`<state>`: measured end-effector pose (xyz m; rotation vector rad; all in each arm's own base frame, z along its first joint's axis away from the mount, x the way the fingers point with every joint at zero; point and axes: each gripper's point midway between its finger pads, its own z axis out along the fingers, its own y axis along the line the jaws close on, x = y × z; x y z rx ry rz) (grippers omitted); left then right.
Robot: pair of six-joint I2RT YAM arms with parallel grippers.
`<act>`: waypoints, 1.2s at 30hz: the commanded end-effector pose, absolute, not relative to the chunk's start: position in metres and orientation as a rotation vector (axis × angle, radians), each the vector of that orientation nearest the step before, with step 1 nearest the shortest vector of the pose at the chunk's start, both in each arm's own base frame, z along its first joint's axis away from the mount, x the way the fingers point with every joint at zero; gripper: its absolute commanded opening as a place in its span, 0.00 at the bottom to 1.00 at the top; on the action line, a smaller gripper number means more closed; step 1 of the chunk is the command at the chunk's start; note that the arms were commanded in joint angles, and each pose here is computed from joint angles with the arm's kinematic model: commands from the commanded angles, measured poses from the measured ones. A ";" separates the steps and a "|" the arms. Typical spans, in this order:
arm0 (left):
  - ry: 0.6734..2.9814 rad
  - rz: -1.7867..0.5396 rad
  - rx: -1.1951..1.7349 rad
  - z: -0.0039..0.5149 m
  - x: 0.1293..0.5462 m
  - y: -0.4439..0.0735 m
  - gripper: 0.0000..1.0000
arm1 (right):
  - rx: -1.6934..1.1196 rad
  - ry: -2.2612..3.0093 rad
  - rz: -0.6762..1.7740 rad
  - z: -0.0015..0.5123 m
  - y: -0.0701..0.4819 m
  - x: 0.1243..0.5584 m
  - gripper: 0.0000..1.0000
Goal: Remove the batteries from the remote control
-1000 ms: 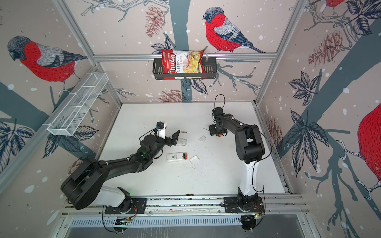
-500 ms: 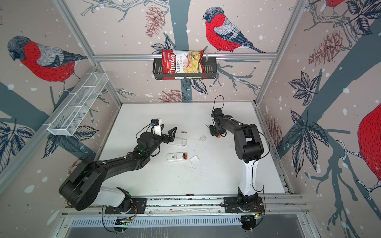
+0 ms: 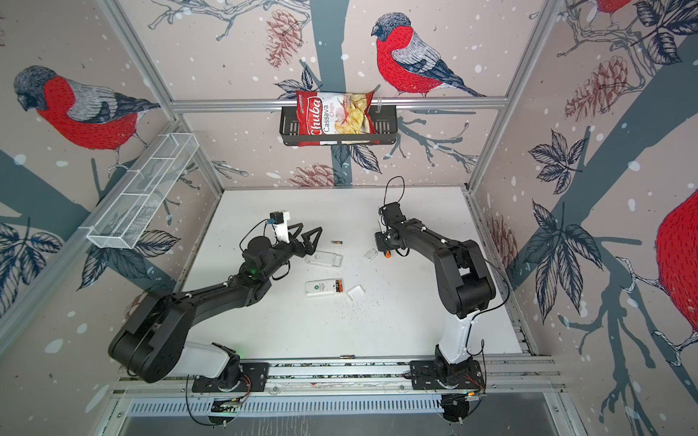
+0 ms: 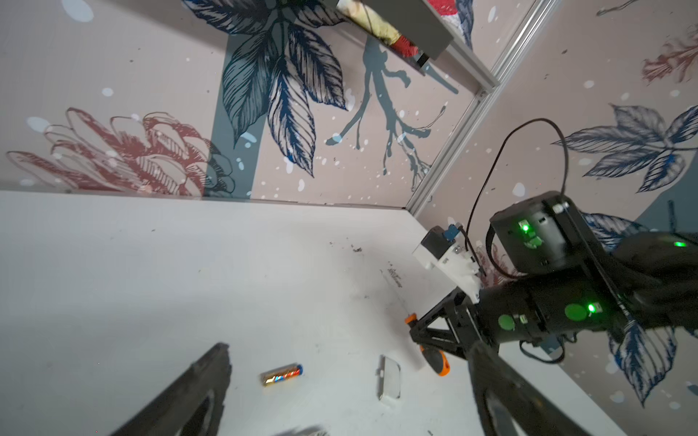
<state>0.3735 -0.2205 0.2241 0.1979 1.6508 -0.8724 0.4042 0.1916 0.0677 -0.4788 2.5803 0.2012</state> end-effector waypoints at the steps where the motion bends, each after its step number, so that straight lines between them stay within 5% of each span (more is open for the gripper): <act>1: 1.621 -1.031 0.271 0.241 0.369 -0.239 0.97 | -0.533 2.402 0.255 0.100 0.220 0.414 0.07; 10: 1.650 -1.093 0.289 0.247 0.407 -0.249 0.89 | -0.689 2.127 0.436 0.159 0.287 0.401 0.01; 36: 1.670 -1.230 0.157 0.217 0.431 -0.251 0.72 | -0.816 1.862 0.556 0.188 0.364 0.357 0.00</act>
